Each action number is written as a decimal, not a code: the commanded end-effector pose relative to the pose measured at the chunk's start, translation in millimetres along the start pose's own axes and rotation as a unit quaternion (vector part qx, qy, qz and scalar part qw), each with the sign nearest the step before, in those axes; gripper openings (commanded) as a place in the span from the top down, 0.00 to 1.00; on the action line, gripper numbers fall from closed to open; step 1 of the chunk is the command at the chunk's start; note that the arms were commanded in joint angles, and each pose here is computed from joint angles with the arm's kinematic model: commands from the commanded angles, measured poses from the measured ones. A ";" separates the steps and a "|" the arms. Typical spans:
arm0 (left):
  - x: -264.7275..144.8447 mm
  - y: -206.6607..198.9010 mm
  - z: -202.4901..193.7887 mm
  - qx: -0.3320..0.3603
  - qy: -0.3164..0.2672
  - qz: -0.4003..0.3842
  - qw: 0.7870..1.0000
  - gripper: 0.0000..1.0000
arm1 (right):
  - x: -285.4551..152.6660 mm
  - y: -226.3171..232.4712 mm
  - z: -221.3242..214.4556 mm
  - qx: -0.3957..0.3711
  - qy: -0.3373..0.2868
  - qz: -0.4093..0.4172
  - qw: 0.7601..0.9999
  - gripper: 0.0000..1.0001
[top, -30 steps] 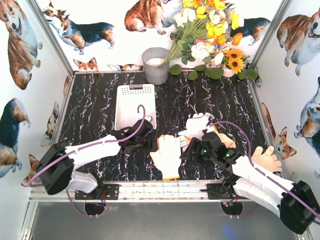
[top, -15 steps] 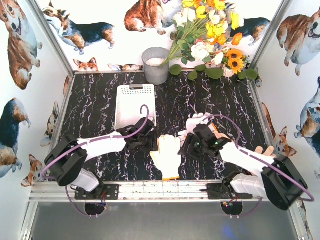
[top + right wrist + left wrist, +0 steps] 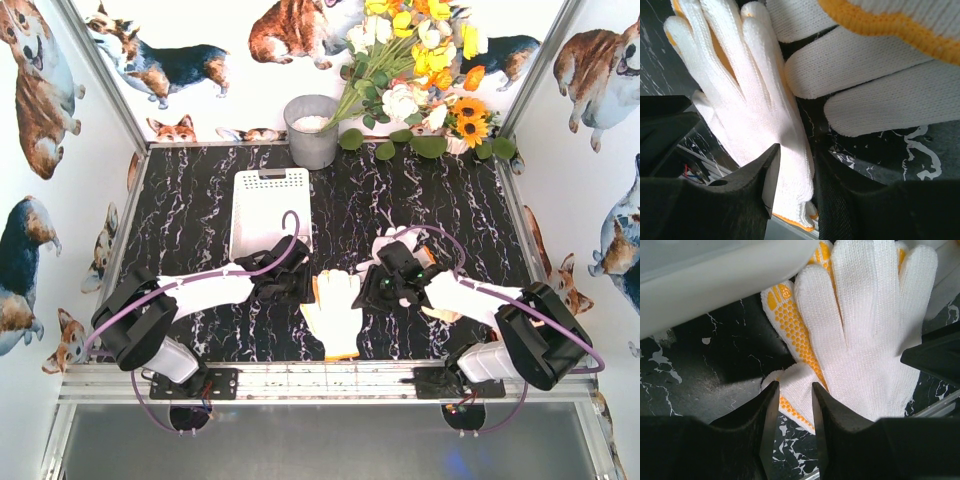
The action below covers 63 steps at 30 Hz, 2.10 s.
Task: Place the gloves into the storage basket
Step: Pair the glove with the glove.
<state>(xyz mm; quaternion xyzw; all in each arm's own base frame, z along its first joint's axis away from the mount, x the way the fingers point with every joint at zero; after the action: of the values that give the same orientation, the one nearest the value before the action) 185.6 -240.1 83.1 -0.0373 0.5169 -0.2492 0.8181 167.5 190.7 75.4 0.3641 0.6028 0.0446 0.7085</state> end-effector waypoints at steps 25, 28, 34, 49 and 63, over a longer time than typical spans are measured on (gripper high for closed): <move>-0.6 9.3 4.9 0.021 -0.015 0.026 0.999 0.74 | 0.8 22.1 6.7 -0.012 -0.002 0.050 0.999 0.78; -1.5 10.3 5.9 0.023 -0.019 0.031 0.999 0.73 | 0.7 22.1 6.5 -0.011 -0.003 0.050 0.999 0.80; 7.5 14.2 -8.6 0.021 0.005 0.023 1.000 0.75 | 0.2 22.2 6.2 -0.010 -0.002 0.051 0.999 0.80; 14.0 7.0 -4.9 0.028 -0.003 0.010 1.000 0.83 | -0.4 19.2 4.6 -0.009 -0.001 0.050 0.999 0.80; 0.6 2.9 14.4 0.075 -0.036 0.051 0.995 0.77 | -0.8 20.7 4.7 -0.010 0.000 0.053 0.999 0.80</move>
<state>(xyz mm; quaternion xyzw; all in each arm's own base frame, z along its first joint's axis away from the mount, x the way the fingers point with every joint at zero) 194.0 -239.6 77.0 0.0206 0.4926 -0.2435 0.8353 170.0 196.6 76.2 0.3731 0.6032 0.0618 0.7022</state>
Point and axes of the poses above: each gripper's point midway between its finger pads, its own x axis out along the fingers, its own y axis along the line the jaws close on, z = x × y, the point moved 6 cm from there along -x, back along the fingers, and after that the axes turned 12 degrees about x, right-handed, at the moved point
